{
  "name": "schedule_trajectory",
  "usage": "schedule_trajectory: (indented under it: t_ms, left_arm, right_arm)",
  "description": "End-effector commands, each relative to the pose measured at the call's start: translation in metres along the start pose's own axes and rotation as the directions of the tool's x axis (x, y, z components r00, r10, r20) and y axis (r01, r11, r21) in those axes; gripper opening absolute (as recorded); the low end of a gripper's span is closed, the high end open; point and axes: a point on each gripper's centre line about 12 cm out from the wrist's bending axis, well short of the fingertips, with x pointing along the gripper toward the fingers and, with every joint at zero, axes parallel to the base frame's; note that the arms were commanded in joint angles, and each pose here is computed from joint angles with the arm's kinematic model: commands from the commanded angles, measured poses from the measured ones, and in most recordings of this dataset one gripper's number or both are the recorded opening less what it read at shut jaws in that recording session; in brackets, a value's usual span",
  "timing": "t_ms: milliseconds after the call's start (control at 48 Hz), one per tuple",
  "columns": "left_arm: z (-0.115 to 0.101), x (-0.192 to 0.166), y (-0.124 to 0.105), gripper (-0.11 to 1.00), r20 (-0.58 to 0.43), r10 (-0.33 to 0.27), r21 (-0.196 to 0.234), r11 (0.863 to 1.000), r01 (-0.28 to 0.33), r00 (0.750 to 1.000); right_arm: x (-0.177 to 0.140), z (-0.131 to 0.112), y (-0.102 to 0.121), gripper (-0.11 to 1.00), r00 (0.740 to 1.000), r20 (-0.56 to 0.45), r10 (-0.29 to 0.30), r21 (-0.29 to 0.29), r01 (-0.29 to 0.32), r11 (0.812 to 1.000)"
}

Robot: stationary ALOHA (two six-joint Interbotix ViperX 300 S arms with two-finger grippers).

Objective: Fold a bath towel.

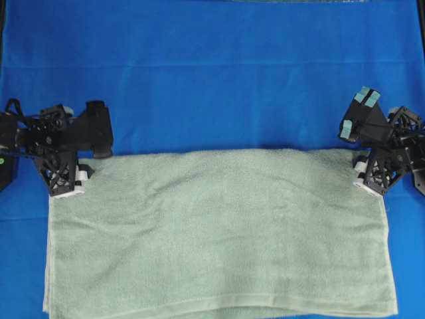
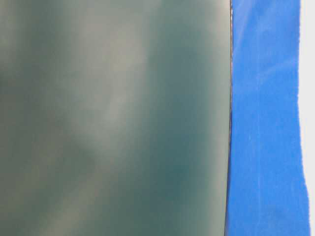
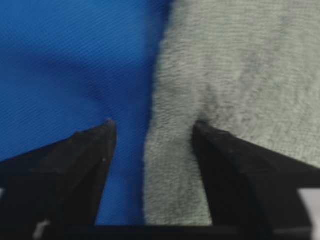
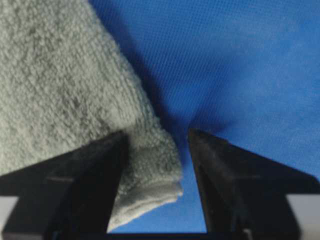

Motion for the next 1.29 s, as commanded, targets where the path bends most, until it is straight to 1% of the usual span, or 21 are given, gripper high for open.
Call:
schedule_trajectory:
  t_ms: [0,62,146,187,208,292,417,562,583,687,729,792,812,916,979,1041,1062,1083,1166,1208,1271]
  left_arm:
    - [0.0,0.004,-0.005,0.52,-0.049,0.003,0.02,1.0,-0.002,0.999]
    - [-0.001,0.005,-0.005,0.36,-0.08,0.012,0.026,1.0,-0.01,0.997]
    - [-0.004,0.004,-0.004,0.16,-0.112,0.022,0.032,0.999,-0.019,0.993]
    - [-0.006,0.004,-0.003,0.08,-0.125,0.026,0.032,0.999,-0.022,0.992]
    - [-0.006,0.003,-0.003,0.06,-0.13,0.028,0.032,0.999,-0.024,0.991]
    - [-0.006,0.0,-0.003,0.07,-0.141,0.032,0.031,0.999,-0.028,0.989]
    - [0.01,-0.021,-0.006,0.06,-0.122,0.032,0.026,0.999,-0.029,0.992]
    - [0.035,-0.063,-0.011,0.06,-0.088,0.03,0.019,0.999,-0.028,0.996]
    - [0.041,-0.075,-0.012,0.06,-0.075,0.027,0.002,1.0,-0.027,0.997]
    - [0.057,-0.115,-0.016,0.06,-0.013,0.003,-0.044,0.999,-0.003,1.0]
    - [0.063,-0.132,-0.018,0.06,0.022,-0.01,-0.061,0.998,0.011,1.0]
    - [0.072,-0.156,-0.023,0.06,0.078,-0.031,-0.068,0.997,0.036,0.996]
    - [0.075,-0.168,-0.026,0.06,0.102,-0.044,-0.069,0.996,0.051,0.994]
    - [0.083,-0.199,-0.036,0.06,0.178,-0.086,-0.067,0.993,0.099,0.98]
    - [0.087,-0.214,-0.042,0.06,0.219,-0.114,-0.072,0.989,0.133,0.969]
    - [0.093,-0.226,-0.052,0.06,0.248,-0.148,-0.074,0.983,0.17,0.957]
    - [0.094,-0.229,-0.055,0.06,0.253,-0.157,-0.073,0.981,0.18,0.955]
    - [0.095,-0.231,-0.057,0.06,0.257,-0.166,-0.071,0.979,0.19,0.952]
    - [0.1,-0.239,-0.068,0.06,0.271,-0.199,-0.062,0.973,0.223,0.942]
    - [0.103,-0.241,-0.074,0.06,0.279,-0.216,-0.053,0.97,0.239,0.936]
    - [0.108,-0.244,-0.084,0.06,0.291,-0.242,-0.039,0.964,0.264,0.926]
  right_arm:
    - [0.009,-0.004,-0.005,0.55,0.999,-0.039,-0.03,0.008,0.031,0.999]
    - [0.009,-0.004,-0.006,0.47,0.998,-0.044,-0.037,0.014,0.038,0.999]
    - [0.008,-0.004,-0.006,0.25,0.998,-0.044,-0.038,0.02,0.038,0.999]
    - [0.008,-0.004,-0.006,0.16,0.998,-0.042,-0.036,0.022,0.036,0.999]
    - [0.008,-0.003,-0.005,0.13,0.999,-0.041,-0.035,0.024,0.036,0.999]
    - [0.004,0.001,-0.004,0.12,0.999,-0.031,-0.032,0.03,0.033,0.999]
    - [-0.018,0.016,-0.004,0.12,0.999,0.008,-0.051,0.057,0.051,0.997]
    - [-0.072,0.045,-0.003,0.12,0.993,0.098,-0.068,0.096,0.059,0.994]
    - [-0.085,0.05,-0.004,0.12,0.99,0.121,-0.07,0.102,0.058,0.993]
    - [-0.129,0.062,-0.007,0.12,0.976,0.208,-0.064,0.103,0.044,0.994]
    - [-0.147,0.067,-0.007,0.12,0.965,0.257,-0.054,0.1,0.03,0.995]
    - [-0.17,0.072,-0.01,0.12,0.945,0.324,-0.042,0.094,0.012,0.996]
    - [-0.18,0.076,-0.011,0.12,0.934,0.356,-0.039,0.092,0.007,0.996]
    - [-0.202,0.087,-0.017,0.12,0.893,0.445,-0.065,0.09,0.027,0.996]
    - [-0.212,0.095,-0.021,0.12,0.864,0.495,-0.096,0.091,0.058,0.994]
    - [-0.222,0.104,-0.025,0.12,0.827,0.548,-0.13,0.095,0.093,0.991]
    - [-0.228,0.109,-0.028,0.12,0.806,0.572,-0.151,0.101,0.113,0.988]
    - [-0.232,0.112,-0.03,0.12,0.792,0.588,-0.164,0.105,0.126,0.986]
    - [-0.241,0.125,-0.038,0.12,0.747,0.625,-0.225,0.138,0.178,0.974]
    - [-0.243,0.13,-0.042,0.12,0.732,0.634,-0.25,0.154,0.197,0.968]
    - [-0.24,0.137,-0.047,0.12,0.726,0.627,-0.282,0.174,0.222,0.959]
